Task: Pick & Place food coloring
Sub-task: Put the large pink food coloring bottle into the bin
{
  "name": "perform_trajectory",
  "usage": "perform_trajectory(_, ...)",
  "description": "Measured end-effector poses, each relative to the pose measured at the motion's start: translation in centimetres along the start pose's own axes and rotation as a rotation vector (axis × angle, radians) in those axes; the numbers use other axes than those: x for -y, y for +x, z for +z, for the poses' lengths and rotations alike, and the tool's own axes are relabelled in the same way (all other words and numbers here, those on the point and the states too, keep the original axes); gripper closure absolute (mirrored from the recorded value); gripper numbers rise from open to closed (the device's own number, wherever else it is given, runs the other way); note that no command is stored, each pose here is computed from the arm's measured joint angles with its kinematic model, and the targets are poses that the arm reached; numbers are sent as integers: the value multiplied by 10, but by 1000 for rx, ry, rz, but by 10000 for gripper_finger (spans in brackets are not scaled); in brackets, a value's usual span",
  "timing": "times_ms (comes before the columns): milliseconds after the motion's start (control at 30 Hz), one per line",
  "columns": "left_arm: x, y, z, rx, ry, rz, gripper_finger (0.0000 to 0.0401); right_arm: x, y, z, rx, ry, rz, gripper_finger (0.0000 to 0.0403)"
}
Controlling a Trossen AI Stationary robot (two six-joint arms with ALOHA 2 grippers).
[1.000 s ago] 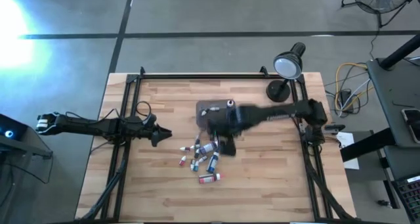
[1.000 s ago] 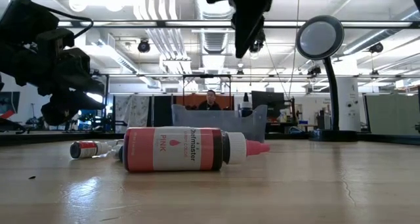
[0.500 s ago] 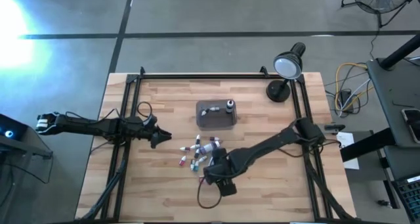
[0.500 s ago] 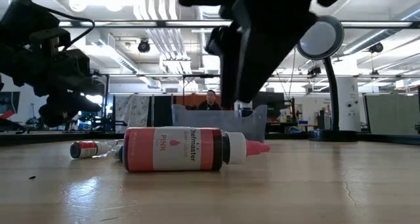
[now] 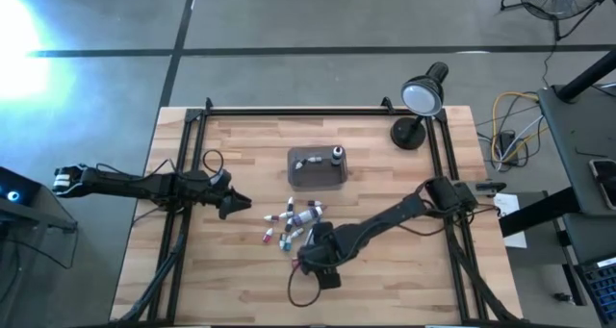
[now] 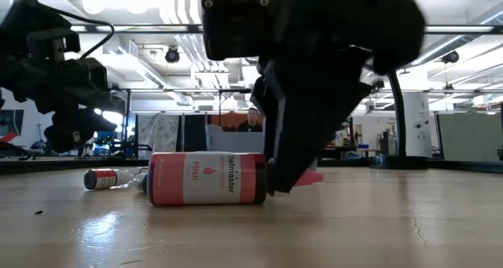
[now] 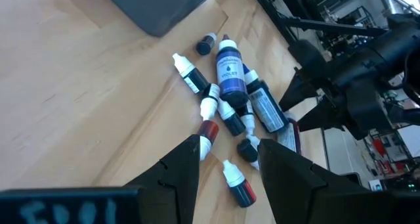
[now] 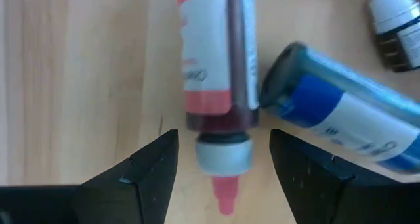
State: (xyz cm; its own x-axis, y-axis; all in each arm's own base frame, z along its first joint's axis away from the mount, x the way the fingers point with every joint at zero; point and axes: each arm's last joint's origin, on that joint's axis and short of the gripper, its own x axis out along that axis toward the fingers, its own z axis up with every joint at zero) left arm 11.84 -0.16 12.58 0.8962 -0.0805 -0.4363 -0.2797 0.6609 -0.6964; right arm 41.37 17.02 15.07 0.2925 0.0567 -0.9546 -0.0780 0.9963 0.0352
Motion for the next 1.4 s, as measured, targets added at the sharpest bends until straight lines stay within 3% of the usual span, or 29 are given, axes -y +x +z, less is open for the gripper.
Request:
perform_trajectory(233, 0, 0, 0, -1, 1, 0, 270, 1, 6, -6, -30, 4, 3, 192)
perform_trajectory(533, 0, 0, 0, -2, 8, 1, 270, 3, 1, -4, -22, 6, 6, 286)
perform_trajectory(667, 0, 0, 0, -3, 8, 1, 270, 6, -3, -5, -43, 16, 18, 299)
perform_trajectory(833, 0, 0, 0, -1, 9, 3, 270, 13, -28, -15, -169, 58, -32, 299)
perform_trajectory(967, -1, 0, 0, 10, 25, 17, 270, 23, -59, -33, -372, 96, -116, 299)
perform_trajectory(1100, -1, 0, 1, 31, 50, 39, 270, 44, -83, -53, -709, 282, -50, 298)
perform_trajectory(1200, -2, 0, 1, 41, 65, 51, 270, 55, -85, -57, -780, 502, 181, 298)
perform_trajectory(1400, -2, 0, 1, 48, 81, 52, 270, 69, -81, -76, -1019, 860, 310, 298)
